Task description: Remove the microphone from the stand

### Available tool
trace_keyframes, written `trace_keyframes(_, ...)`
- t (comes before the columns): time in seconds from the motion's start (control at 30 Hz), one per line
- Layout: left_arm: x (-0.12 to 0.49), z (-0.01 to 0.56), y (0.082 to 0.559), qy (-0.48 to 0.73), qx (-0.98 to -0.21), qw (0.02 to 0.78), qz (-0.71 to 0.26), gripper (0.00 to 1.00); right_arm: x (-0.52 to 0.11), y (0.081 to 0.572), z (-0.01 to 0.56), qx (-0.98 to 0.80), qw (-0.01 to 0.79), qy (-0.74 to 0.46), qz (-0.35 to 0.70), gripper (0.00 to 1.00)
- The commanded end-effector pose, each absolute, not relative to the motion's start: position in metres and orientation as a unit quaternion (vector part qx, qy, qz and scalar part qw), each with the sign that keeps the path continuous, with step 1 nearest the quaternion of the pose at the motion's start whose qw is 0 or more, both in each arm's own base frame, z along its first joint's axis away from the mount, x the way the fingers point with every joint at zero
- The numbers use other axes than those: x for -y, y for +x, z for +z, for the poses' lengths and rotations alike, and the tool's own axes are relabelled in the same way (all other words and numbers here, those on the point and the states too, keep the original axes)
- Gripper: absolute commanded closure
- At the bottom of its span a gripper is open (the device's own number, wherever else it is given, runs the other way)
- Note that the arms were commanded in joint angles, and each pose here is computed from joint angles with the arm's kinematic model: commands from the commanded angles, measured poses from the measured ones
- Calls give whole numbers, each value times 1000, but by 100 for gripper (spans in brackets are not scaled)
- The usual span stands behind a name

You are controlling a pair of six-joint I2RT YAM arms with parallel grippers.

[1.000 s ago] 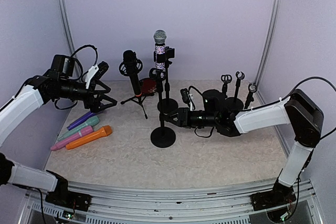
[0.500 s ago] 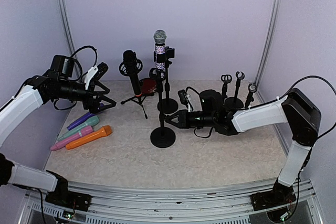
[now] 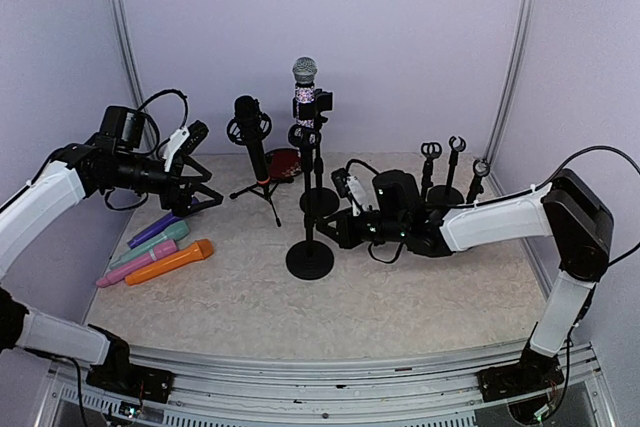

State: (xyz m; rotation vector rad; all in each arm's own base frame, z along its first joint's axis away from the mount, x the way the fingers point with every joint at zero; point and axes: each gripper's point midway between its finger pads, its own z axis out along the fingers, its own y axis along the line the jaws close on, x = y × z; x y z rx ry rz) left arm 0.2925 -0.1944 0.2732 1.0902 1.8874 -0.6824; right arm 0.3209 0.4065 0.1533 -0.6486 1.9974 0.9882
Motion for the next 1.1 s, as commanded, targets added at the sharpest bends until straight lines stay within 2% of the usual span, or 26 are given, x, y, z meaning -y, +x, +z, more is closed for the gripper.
trace_keyframes(0.0,196,282,296,434,-744,424,-280,12,-374,341,116,-820,440,-300,208,100)
trace_keyframes(0.23,196,282,297,433,-746,423,-277,12,-373,339,122,-782,490,-375,87,100)
trace_keyframes(0.53,196,282,299,430,-747,422,-281,13,-388,313,139,-681,542,-486,-76,100)
trace_keyframes(0.8,196,284,298,428,-747,424,-282,13,-391,309,149,-624,578,-497,-171,100)
trace_keyframes(0.87,196,285,297,429,-746,425,-280,14,-395,306,159,-620,595,-485,-163,83)
trace_keyframes(1.07,193,284,296,428,-748,426,-276,14,-399,299,201,-618,653,-426,-103,44)
